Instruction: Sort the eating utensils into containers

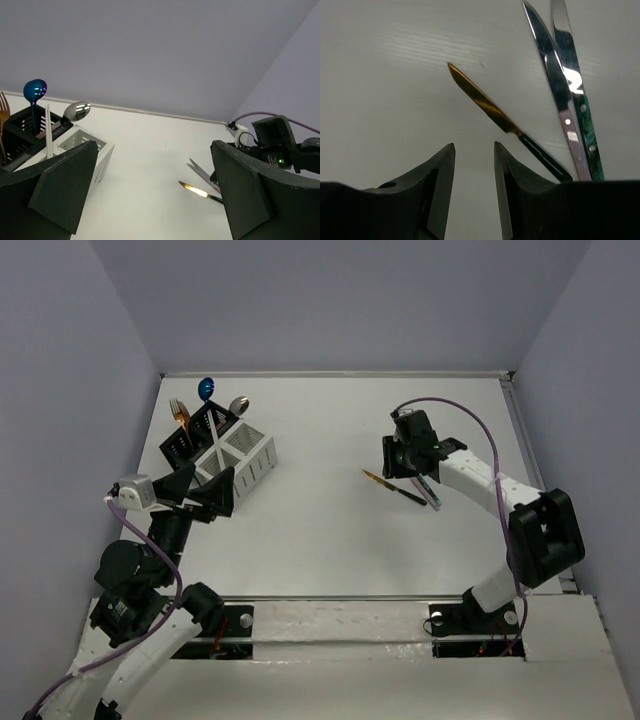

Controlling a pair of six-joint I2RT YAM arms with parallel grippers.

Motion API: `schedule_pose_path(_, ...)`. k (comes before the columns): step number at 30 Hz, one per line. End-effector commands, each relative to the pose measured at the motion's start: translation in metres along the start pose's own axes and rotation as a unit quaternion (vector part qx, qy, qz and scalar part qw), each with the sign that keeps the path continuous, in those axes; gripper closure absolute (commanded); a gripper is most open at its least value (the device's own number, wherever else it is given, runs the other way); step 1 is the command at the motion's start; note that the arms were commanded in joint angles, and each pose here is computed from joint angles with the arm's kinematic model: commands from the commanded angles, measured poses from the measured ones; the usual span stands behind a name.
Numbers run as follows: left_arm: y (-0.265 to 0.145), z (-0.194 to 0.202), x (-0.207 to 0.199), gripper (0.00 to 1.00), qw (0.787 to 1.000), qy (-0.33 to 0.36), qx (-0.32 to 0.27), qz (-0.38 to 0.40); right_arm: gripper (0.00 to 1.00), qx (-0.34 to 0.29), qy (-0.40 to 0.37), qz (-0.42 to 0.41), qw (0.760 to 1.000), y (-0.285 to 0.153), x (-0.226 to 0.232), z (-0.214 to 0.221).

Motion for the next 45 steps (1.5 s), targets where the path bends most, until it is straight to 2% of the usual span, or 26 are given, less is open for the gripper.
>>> schedule_pose_path(1, -0.001, -0.007, -0.004, 0.01, 1.000, -0.008, -0.022, 0.019, 0.57, 0.110, -0.002, 0.089, 0.990, -0.012, -0.028, 0.031)
schedule_pose_path(6, -0.004, -0.010, -0.005, 0.01, 0.999, -0.012, -0.027, 0.024, 0.53, 0.146, -0.027, 0.100, 0.984, -0.006, -0.043, 0.026)
schedule_pose_path(12, -0.005, -0.010, -0.004, 0.01, 0.999, -0.013, -0.028, 0.023, 0.51, 0.191, -0.082, 0.061, 0.976, 0.019, -0.047, 0.027)
schedule_pose_path(18, -0.004, -0.010, -0.004, 0.01, 0.999, -0.011, -0.027, 0.022, 0.52, 0.198, -0.121, 0.055, 0.971, 0.033, -0.049, 0.015)
schedule_pose_path(25, -0.004, -0.010, -0.004, 0.01, 0.999, -0.010, -0.028, 0.019, 0.52, 0.231, -0.122, 0.040, 0.964, 0.050, -0.049, 0.027)
schedule_pose_path(30, -0.003, -0.009, -0.004, 0.01, 0.999, -0.009, -0.027, 0.018, 0.58, 0.256, -0.109, 0.030, 0.960, 0.060, -0.048, 0.039)
schedule_pose_path(34, -0.003, -0.009, -0.004, 0.01, 0.999, -0.009, -0.027, 0.018, 0.72, 0.264, -0.103, 0.024, 0.959, 0.060, -0.048, 0.045)
schedule_pose_path(36, -0.003, -0.009, -0.004, 0.01, 0.999, -0.009, -0.026, 0.018, 0.72, 0.265, -0.103, 0.024, 0.959, 0.060, -0.048, 0.047)
schedule_pose_path(38, -0.003, -0.009, -0.004, 0.01, 0.999, -0.009, -0.026, 0.019, 0.65, 0.263, -0.097, 0.000, 0.960, 0.062, -0.044, 0.047)
schedule_pose_path(41, -0.003, -0.009, -0.004, 0.01, 0.999, -0.009, -0.027, 0.018, 0.68, 0.271, -0.100, -0.005, 0.957, 0.067, -0.041, 0.050)
schedule_pose_path(42, -0.003, -0.009, -0.003, 0.01, 0.999, -0.009, -0.027, 0.017, 0.72, 0.273, -0.099, -0.004, 0.957, 0.069, -0.041, 0.050)
schedule_pose_path(43, -0.004, -0.010, -0.003, 0.01, 0.999, -0.010, -0.029, 0.017, 0.82, 0.277, -0.103, -0.007, 0.955, 0.071, -0.038, 0.052)
schedule_pose_path(45, -0.003, -0.009, -0.003, 0.01, 0.999, -0.009, -0.028, 0.016, 0.95, 0.274, -0.102, -0.012, 0.956, 0.072, -0.037, 0.052)
Point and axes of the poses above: each gripper's point midway between its finger pads, its own y axis out along the fingers, its own x axis along the line the jaws close on, z = x × y, the point moved 10 cm from there along -y, back along the fingers, and after that the axes turned 5 degrees about -y, right-handed, at the moved point
